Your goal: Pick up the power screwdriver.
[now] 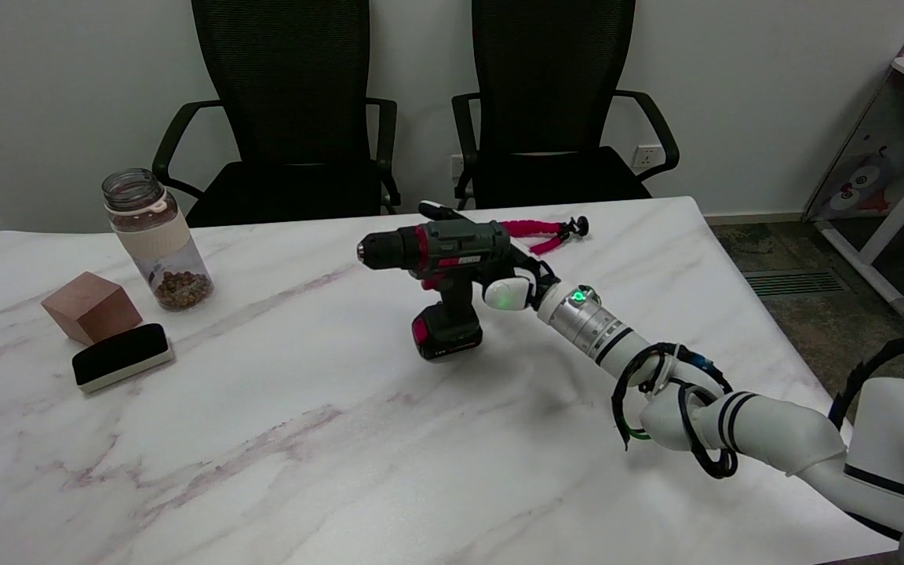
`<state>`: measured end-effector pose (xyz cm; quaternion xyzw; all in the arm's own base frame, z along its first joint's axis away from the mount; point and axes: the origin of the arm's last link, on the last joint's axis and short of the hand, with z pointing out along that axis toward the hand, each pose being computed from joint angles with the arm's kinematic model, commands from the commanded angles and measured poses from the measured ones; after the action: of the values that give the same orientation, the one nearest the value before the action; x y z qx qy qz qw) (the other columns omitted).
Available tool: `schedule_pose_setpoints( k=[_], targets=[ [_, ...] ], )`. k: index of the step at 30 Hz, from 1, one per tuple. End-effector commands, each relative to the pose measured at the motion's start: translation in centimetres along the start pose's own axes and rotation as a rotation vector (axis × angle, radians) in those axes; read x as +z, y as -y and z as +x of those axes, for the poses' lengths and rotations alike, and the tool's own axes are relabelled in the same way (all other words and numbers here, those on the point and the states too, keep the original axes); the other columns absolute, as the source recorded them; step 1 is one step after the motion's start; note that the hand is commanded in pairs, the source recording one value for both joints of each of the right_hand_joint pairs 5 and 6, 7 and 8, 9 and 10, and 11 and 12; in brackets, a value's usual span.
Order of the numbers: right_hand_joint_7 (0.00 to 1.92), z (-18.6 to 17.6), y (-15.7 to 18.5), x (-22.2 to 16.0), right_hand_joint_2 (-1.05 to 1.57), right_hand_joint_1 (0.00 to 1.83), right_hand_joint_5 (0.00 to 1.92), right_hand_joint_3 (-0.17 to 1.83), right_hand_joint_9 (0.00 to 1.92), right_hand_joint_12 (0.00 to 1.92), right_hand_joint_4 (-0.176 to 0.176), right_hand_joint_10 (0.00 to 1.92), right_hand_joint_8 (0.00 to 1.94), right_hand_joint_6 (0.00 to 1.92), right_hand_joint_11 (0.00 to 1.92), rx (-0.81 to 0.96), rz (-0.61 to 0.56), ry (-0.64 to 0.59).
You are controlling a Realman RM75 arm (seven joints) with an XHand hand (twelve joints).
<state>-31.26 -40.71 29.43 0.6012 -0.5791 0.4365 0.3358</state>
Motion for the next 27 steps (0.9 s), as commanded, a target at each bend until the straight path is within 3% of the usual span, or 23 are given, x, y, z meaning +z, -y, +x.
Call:
schedule_pose_setpoints(
  k=[1,12,27],
  targets=[
    [0.23,-1.2,-1.0,-1.6,-0.53,1.02,0.23,0.87,0.39,0.56,0.176,0.39,0.23,0.23,0.56,0.066,0.004,0.015],
    [0.20,-0.5,-1.3,-1.4,-0.57,1.00,0.20,0.92,0.37,0.54,0.176,0.37,0.20,0.20,0.54,0.046,-0.021,-0.010],
    [0.17,-2.2,-1.6,-0.8,-0.57,1.00,0.17,0.90,0.35,0.49,0.176,0.35,0.17,0.17,0.49,0.080,-0.011,0.016]
  ],
)
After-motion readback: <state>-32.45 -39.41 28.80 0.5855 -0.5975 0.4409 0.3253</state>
